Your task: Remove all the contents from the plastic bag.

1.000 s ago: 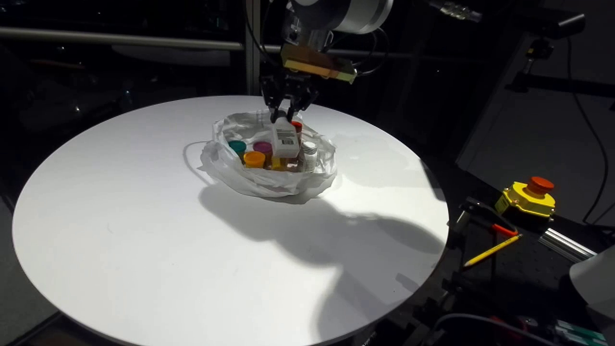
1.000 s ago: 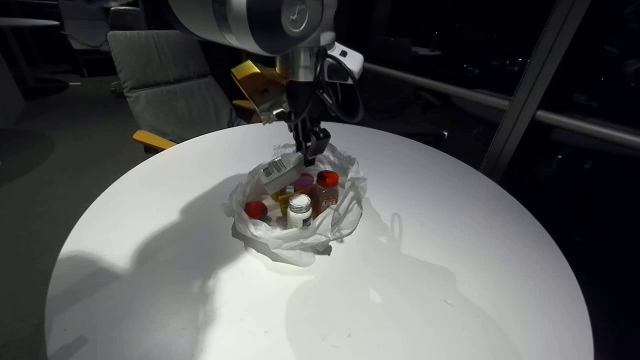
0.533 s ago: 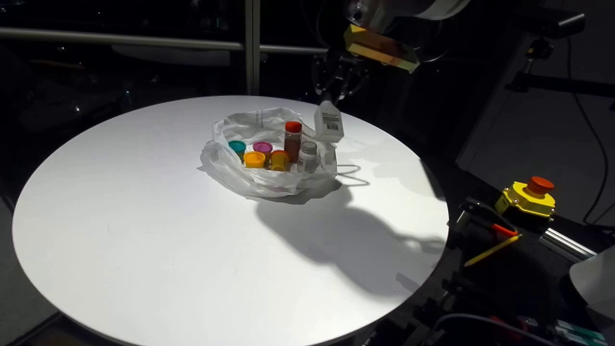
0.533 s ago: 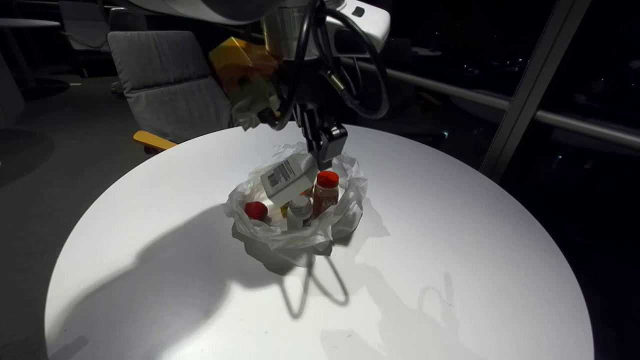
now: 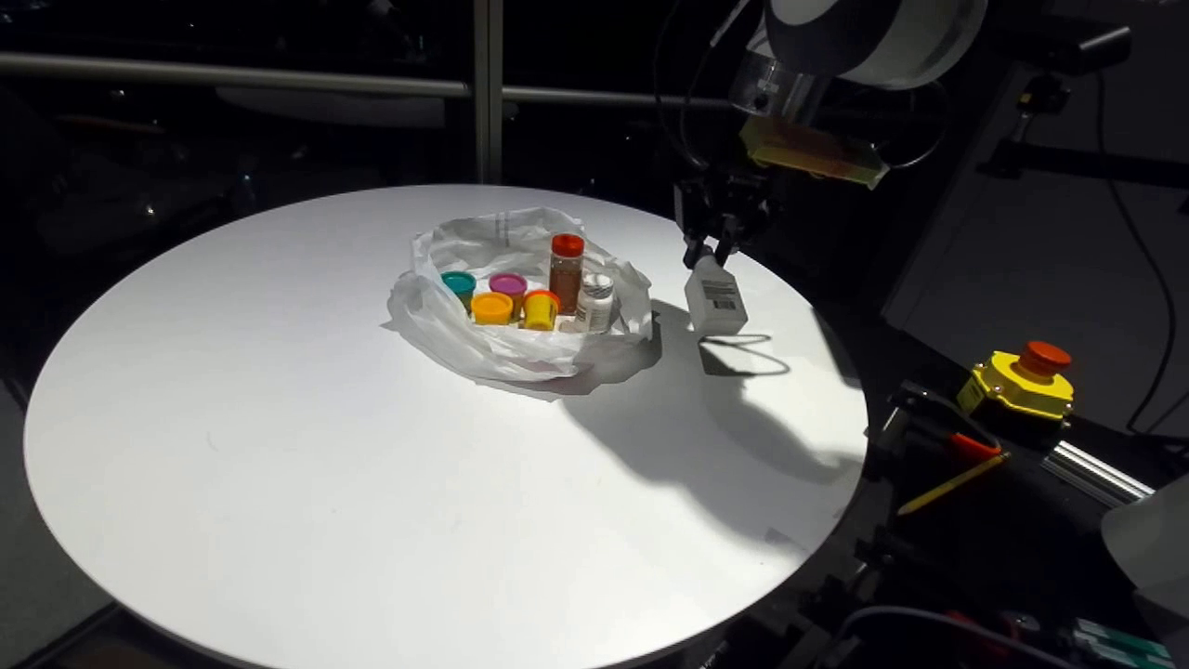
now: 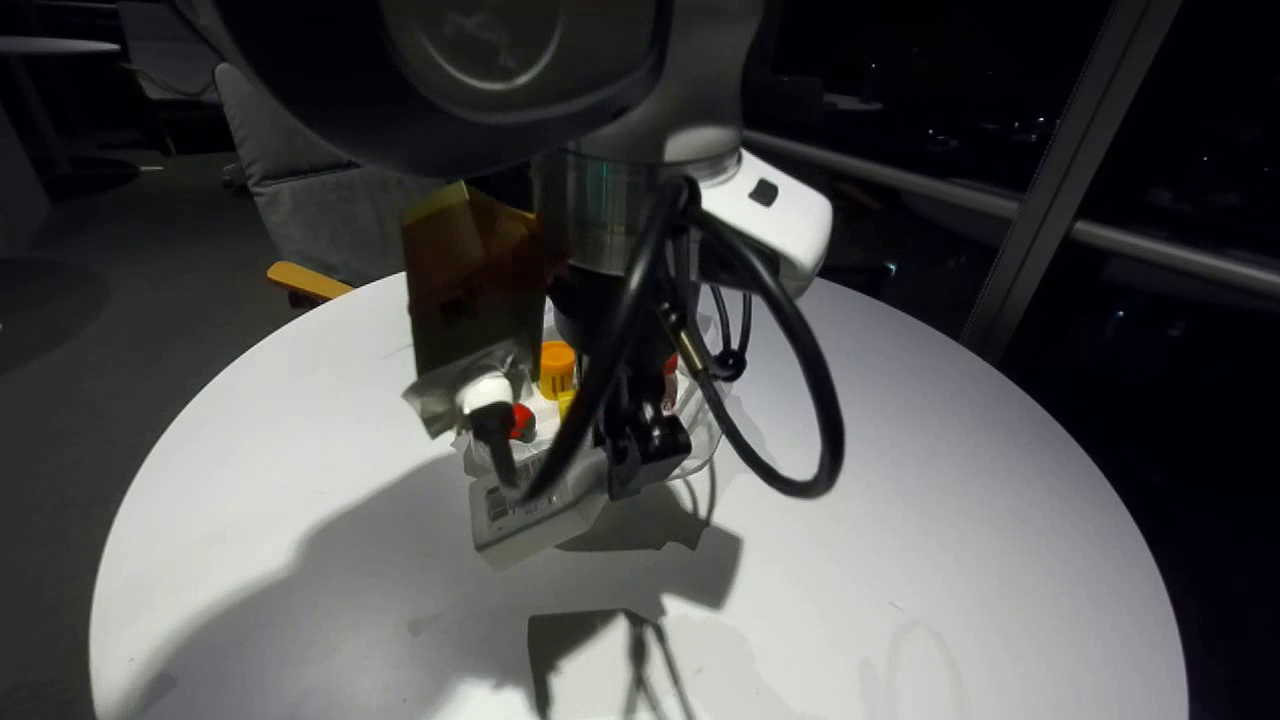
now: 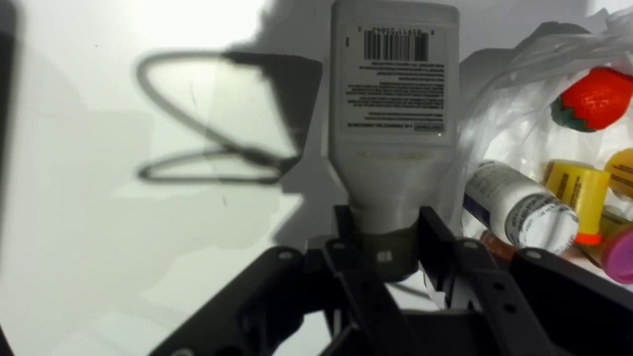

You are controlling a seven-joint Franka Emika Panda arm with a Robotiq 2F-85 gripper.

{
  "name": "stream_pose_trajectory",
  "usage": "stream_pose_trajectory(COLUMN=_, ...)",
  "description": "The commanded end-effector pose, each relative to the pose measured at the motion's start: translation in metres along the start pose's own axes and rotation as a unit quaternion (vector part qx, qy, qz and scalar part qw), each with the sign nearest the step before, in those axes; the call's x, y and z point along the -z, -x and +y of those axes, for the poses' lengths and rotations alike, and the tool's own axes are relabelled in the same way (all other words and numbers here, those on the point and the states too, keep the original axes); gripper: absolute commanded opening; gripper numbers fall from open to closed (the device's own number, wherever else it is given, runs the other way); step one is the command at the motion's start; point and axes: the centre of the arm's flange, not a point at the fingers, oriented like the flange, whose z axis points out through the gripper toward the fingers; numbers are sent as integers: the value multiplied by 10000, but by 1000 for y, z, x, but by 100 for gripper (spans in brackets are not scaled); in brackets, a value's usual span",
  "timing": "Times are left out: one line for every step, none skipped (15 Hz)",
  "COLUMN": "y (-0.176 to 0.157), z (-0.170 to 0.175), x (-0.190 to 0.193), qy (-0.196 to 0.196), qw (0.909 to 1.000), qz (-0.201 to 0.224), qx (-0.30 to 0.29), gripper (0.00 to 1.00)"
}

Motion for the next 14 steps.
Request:
stream_pose_trajectory(y=-32, z=5, x=-39, qy=207, qw=9987, qz=-452, qx=-69, gripper=11)
stream_pose_trajectory(y=-37, z=8, x=-48, qy=300, qw=9981, qz=-528, qx=-114, gripper=11)
stream_pose_trajectory(y=-42, z=11, x=-55, qy=390, qw=9974, qz=-591, qx=-157, gripper=11)
stream_pose_trajectory(y=-49, z=14, x=-63, qy=470, qw=9967, qz=-623, qx=-215, gripper=11)
stream_pose_trajectory(y=-52, z=17, x=-67, qy=528, qw=9962, qz=-647, qx=-233, gripper=11)
stream_pose_trajectory(y=-54, z=18, x=-66, qy=608, qw=9961, qz=-609, qx=-203, gripper=61)
stream_pose_trajectory(y=-57, z=19, x=-63, qy=681, qw=9960, qz=-548, qx=-159, gripper=62)
stream_pose_trajectory(y=-57, z=17, x=-50, qy=743, qw=9963, qz=-440, qx=-37, gripper=68)
stream_pose_trajectory(y=-57, z=13, x=-37, qy=768, qw=9963, qz=-368, qx=105, gripper=75)
stream_pose_trajectory(y=-50, z=6, x=-17, qy=823, qw=9956, qz=-305, qx=331, gripper=84)
stream_pose_trajectory(y=-45, z=-4, x=-2, qy=876, qw=9945, qz=-240, qx=528, gripper=91)
stream_pose_trajectory(y=-40, z=-15, x=11, qy=894, qw=9927, qz=-221, qx=776, gripper=98)
stream_pose_trajectory(y=-35, z=-30, x=21, qy=808, qw=9907, qz=-259, qx=1068, gripper=100)
stream_pose_trajectory(y=-30, z=-46, x=30, qy=689, qw=9885, qz=-271, qx=1320, gripper=100)
